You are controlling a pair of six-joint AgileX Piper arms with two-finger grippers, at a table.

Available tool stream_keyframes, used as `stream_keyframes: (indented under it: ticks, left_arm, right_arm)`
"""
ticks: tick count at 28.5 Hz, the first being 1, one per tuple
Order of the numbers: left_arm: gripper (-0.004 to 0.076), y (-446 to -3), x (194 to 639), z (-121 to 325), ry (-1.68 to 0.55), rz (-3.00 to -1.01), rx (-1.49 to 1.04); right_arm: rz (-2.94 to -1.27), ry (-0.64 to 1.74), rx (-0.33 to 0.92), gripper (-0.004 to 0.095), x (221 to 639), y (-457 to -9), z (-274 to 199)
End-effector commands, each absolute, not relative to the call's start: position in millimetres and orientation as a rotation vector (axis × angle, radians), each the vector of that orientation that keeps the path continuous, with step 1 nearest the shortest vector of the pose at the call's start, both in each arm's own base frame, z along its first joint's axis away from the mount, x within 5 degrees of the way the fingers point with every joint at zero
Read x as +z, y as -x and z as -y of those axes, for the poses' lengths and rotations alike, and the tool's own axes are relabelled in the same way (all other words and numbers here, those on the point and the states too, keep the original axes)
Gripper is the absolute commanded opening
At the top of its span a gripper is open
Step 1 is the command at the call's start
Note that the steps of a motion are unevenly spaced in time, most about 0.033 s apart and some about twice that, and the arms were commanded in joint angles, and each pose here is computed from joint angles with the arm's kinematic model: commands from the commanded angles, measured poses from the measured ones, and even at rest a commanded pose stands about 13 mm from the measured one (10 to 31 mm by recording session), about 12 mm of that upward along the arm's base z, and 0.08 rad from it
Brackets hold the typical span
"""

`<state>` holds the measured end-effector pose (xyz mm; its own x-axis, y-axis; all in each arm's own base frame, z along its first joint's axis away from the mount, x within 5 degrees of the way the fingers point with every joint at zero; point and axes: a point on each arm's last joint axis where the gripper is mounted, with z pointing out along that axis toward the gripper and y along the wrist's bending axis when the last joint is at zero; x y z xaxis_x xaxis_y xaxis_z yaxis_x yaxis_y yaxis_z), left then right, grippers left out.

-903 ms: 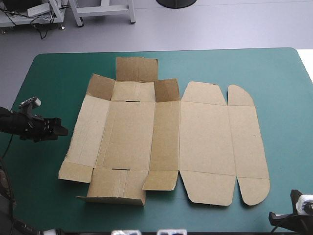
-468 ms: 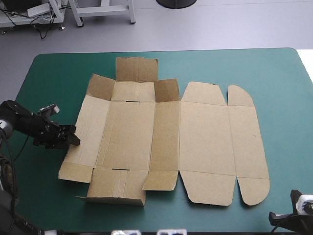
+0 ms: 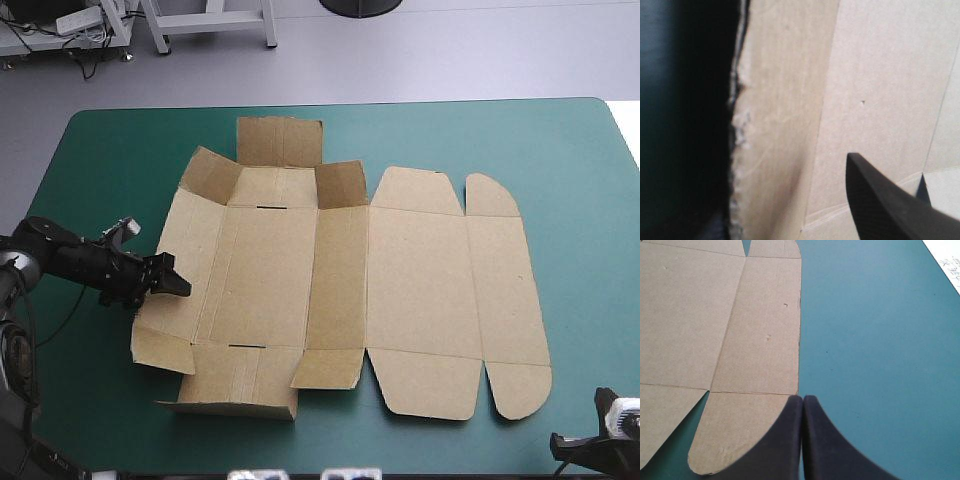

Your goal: Fold the box

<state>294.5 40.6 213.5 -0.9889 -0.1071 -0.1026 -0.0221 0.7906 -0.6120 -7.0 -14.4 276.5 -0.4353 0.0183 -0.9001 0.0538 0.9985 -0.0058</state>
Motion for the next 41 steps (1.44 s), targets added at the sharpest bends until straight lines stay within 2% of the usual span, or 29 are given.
stream_keyframes:
  ticks: [1, 5, 8, 10, 13, 18, 24, 28, 33, 41]
  left_arm:
    - [0.0395, -287.8, 231.0, -23.0, 0.033, -2.808, -1.134]
    - [0.0291, -287.3, 230.1, -20.2, 0.041, -2.824, -1.135]
    - [0.0133, -286.6, 229.2, -20.5, 0.093, -2.853, -1.127]
    - [0.0, -285.3, 227.8, -21.8, 0.087, -2.877, -1.1]
    - [-0.0008, -284.6, 227.0, -22.6, 0.069, -2.887, -1.084]
    - [-0.0008, -289.5, 238.9, -17.1, -0.132, -2.882, -0.974]
    - [-0.001, -302.1, 287.9, 13.7, -0.554, -2.849, -0.573]
    - [-0.001, -306.0, 325.7, 45.4, -0.825, -2.719, -0.339]
    - [-0.001, -307.0, 376.6, 88.4, -1.057, -2.488, -0.163]
    - [-0.001, -305.9, 426.5, 111.1, -1.126, -2.235, 0.062]
  right_arm:
    - [-1.945, -0.035, -0.058, -0.0017, 287.5, 6.3, 15.5]
    - [-1.945, -0.035, -0.058, -0.0018, 287.5, 6.3, 15.5]
    - [-1.945, -0.035, -0.058, -0.0018, 287.5, 6.3, 15.5]
    - [-1.945, -0.035, -0.058, -0.0018, 287.5, 6.3, 15.5]
    - [-1.945, -0.035, -0.058, -0.0018, 287.5, 6.3, 15.5]
    - [-1.945, -0.035, -0.058, -0.0018, 287.5, 6.3, 15.5]
    - [-1.923, -0.033, -0.053, -0.0017, 289.3, 5.5, 15.1]
    - [-1.918, -0.033, -0.028, -0.0017, 289.8, 5.3, 13.5]
    - [-1.941, -0.035, -0.006, -0.0017, 288.0, 5.6, 12.1]
    - [-1.95, -0.033, 0.008, -0.0017, 287.2, 5.9, 11.2]
